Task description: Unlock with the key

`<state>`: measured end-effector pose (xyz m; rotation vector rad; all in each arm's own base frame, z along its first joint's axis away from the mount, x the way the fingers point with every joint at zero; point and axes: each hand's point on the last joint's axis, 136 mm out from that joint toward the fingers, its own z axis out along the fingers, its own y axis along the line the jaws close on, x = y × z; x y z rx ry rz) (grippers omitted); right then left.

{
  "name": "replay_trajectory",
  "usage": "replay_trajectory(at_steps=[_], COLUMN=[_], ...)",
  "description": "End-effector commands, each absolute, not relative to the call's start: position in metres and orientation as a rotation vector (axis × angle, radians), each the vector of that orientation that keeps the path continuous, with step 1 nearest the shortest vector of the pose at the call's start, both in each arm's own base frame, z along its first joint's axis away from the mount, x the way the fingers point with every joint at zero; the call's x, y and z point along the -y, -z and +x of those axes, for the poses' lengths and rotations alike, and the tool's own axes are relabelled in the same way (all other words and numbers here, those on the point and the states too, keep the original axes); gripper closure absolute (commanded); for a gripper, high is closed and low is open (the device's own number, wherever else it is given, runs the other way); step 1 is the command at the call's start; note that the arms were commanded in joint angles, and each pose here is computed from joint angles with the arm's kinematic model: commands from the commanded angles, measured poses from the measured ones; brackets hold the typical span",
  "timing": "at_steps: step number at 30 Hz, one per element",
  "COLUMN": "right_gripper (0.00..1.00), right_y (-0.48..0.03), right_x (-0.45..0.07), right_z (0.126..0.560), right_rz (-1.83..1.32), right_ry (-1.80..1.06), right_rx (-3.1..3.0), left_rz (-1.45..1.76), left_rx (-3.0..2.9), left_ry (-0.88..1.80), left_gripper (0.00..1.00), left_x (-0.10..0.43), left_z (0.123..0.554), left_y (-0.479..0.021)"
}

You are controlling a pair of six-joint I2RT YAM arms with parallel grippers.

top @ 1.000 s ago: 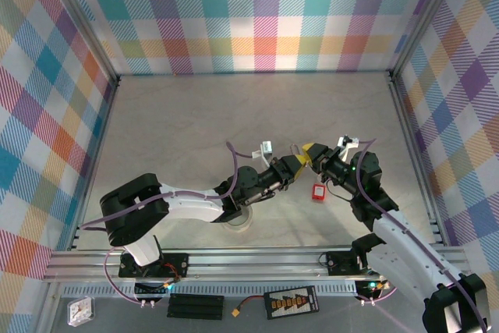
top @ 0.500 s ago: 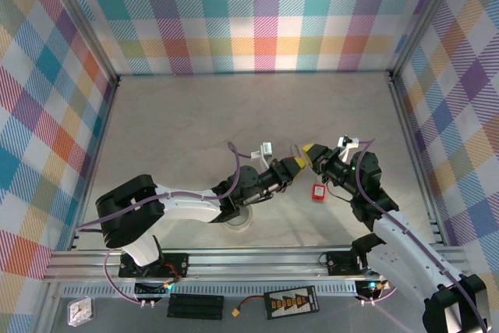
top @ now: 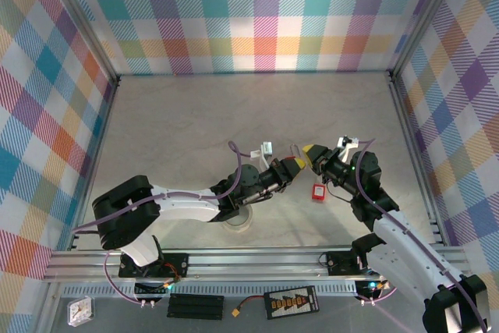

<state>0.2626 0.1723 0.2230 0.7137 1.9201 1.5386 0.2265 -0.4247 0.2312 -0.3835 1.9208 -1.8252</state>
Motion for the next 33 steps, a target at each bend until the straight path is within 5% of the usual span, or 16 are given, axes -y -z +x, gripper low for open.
replay_trajectory(at_steps=[1, 5, 8, 13, 19, 25, 33], right_gripper=[0.89, 0.37, 0.24, 0.21, 0.29, 0.40, 0.43], right_y=[-0.217, -0.211, -0.199, -0.159, -0.103, -0.061, -0.030], right_x=[-0.171, -0.150, -0.119, -0.104, -0.091, -0.097, -0.099], right_z=[0.260, 0.247, 0.229, 0.208, 0.205, 0.212, 0.226], right_rz=[0.715, 0.697, 0.714, 0.633, 0.635, 0.596, 0.566], right_ry=[-1.461, -1.170, -0.834, -0.531, -0.248, -0.182, -0.131], right_rx=[-2.002, -2.186, -2.371, -2.689, -2.895, -2.998, -3.007], left_rz=[-0.275, -0.321, -0.353, -0.325, -0.307, -0.286, -0.286], left_rx=[-1.771, -1.803, -1.854, -1.887, -1.810, -1.725, -1.638], left_ry=[1.929, 1.842, 1.714, 1.472, 1.399, 1.410, 1.469], left_gripper=[1.00, 1.00, 1.00, 1.00, 1.00, 1.00, 1.00], left_x=[0.421, 0.396, 0.367, 0.321, 0.288, 0.281, 0.282], left_z=[0.217, 0.221, 0.224, 0.222, 0.224, 0.226, 0.227], left_y=[-0.288, -0.276, -0.261, -0.259, -0.267, -0.276, -0.286])
